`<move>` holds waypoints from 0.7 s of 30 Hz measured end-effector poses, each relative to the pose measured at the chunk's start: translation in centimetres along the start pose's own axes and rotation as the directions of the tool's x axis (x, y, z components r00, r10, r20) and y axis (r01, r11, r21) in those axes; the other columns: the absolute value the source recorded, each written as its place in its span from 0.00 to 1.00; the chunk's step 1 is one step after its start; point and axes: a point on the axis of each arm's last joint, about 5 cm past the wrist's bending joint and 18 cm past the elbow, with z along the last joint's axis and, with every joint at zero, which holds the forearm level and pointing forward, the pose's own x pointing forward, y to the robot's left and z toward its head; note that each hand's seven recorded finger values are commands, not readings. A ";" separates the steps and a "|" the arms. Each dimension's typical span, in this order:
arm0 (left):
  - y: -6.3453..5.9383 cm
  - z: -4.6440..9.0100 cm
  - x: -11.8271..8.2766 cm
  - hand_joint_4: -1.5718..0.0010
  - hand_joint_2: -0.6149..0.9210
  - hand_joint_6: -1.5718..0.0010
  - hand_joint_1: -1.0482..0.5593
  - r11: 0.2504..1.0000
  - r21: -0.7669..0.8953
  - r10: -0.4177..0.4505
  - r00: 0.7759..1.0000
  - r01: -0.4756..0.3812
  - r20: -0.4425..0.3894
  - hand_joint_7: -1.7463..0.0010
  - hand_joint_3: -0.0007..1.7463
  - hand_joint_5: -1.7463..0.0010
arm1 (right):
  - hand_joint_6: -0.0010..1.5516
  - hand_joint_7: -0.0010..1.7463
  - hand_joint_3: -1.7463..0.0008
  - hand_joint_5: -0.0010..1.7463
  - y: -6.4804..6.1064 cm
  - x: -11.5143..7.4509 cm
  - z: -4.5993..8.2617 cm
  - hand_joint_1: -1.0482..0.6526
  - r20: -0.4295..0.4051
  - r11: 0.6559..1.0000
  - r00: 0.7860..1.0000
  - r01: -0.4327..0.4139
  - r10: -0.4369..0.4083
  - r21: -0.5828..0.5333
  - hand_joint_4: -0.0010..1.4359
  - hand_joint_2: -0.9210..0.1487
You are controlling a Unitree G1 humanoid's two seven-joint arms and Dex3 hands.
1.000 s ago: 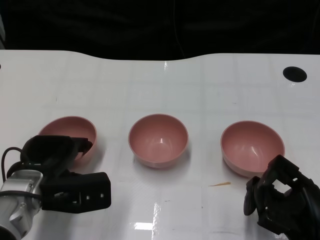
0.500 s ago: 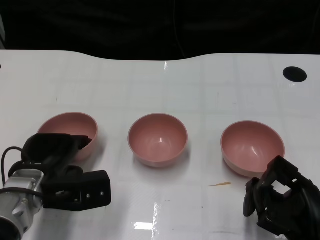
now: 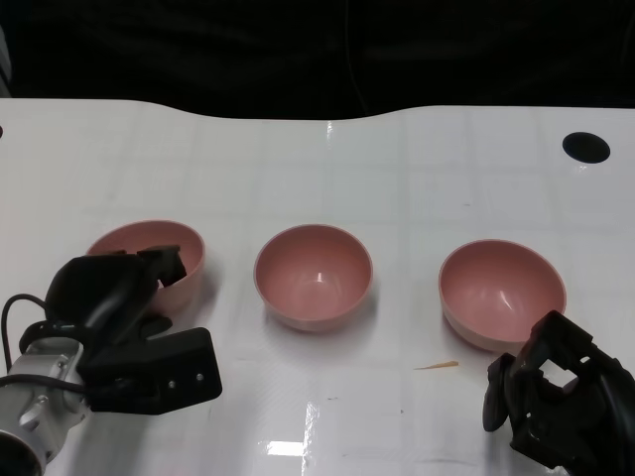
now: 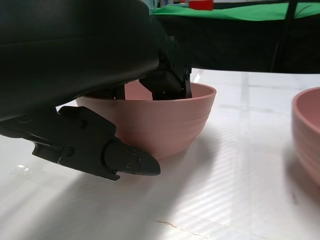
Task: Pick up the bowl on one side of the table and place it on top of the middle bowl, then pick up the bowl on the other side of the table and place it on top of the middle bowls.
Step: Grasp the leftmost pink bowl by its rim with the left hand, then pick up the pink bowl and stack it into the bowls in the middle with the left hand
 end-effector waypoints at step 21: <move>4.1 2.6 0.4 0.57 0.99 0.62 0.64 0.987 0.025 0.148 0.964 -0.157 0.220 0.07 0.09 0.00 | 0.41 0.97 0.28 1.00 0.0 0.0 0.0 0.62 0.001 1.000 1.000 -0.001 0.001 -0.002 0.67 0.28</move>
